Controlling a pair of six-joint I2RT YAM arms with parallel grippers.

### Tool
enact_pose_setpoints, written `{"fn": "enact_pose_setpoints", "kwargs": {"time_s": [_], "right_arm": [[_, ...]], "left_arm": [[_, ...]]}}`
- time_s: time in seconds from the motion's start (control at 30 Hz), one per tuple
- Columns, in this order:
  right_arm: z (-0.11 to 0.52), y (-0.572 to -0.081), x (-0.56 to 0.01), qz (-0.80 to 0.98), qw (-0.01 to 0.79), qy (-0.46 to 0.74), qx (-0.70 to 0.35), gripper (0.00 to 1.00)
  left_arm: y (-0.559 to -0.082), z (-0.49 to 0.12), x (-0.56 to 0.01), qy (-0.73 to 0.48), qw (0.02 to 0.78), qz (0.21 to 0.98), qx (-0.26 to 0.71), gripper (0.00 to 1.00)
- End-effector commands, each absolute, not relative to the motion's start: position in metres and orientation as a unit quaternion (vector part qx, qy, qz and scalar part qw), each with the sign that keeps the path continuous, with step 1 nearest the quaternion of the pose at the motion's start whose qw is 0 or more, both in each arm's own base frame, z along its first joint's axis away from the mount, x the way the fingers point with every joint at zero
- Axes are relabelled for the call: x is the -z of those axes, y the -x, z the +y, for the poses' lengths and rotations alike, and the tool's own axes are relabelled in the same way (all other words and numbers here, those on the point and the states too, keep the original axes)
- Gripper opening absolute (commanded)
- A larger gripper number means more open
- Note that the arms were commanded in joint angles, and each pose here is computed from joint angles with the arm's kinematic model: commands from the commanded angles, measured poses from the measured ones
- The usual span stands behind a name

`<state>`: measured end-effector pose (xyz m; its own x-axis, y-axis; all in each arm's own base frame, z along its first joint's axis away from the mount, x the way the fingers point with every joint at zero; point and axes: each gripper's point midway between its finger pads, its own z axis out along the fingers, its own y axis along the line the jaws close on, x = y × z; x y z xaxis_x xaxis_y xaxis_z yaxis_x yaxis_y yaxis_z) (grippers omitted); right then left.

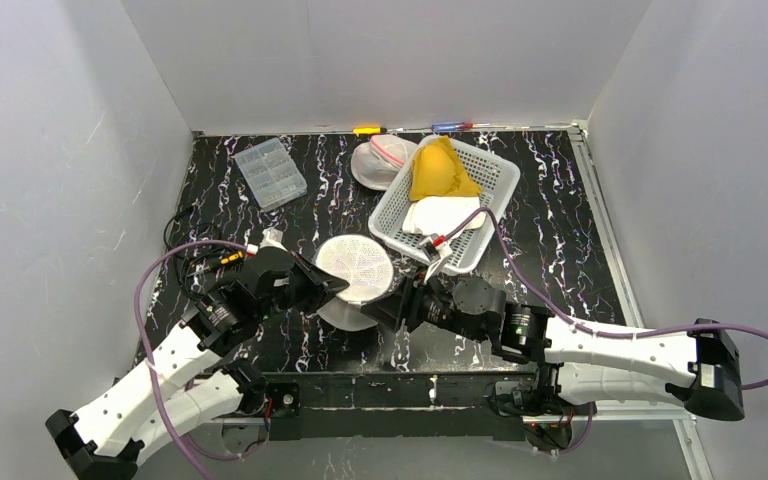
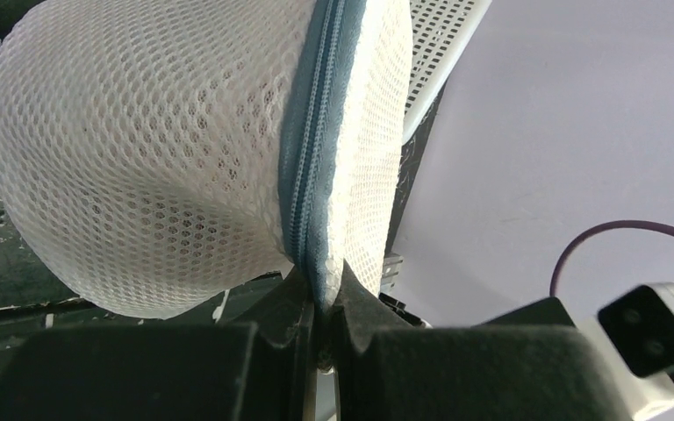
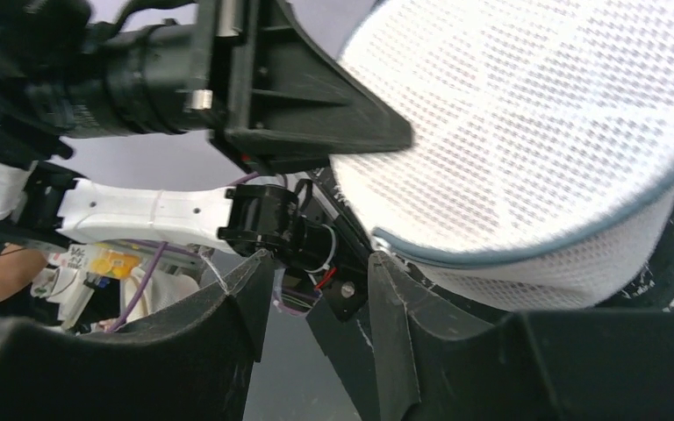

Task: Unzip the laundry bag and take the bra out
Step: Unzip the laundry bag at the center of the board.

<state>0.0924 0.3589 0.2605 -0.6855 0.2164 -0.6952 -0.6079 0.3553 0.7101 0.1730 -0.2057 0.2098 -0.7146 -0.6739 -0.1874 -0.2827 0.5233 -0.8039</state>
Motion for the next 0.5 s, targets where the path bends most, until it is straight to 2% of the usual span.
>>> {"fn": "enact_pose_setpoints", "kwargs": {"time_s": [0.0,0.47], "right_arm": [[0.353,-0.104,-0.258,0.736,0.39,0.094,-0.546,0.51],[0.362,-0.097,-0.244,0.745,0.374,0.128,-0.537,0.52]], "left_arm": [[-0.174,-0.198,-0.217,0.298,0.258,0.83,0.394,0.0],[-0.17,-0.194,-0.219,0.339,0.231,0.828,0.382,0.0]]}}
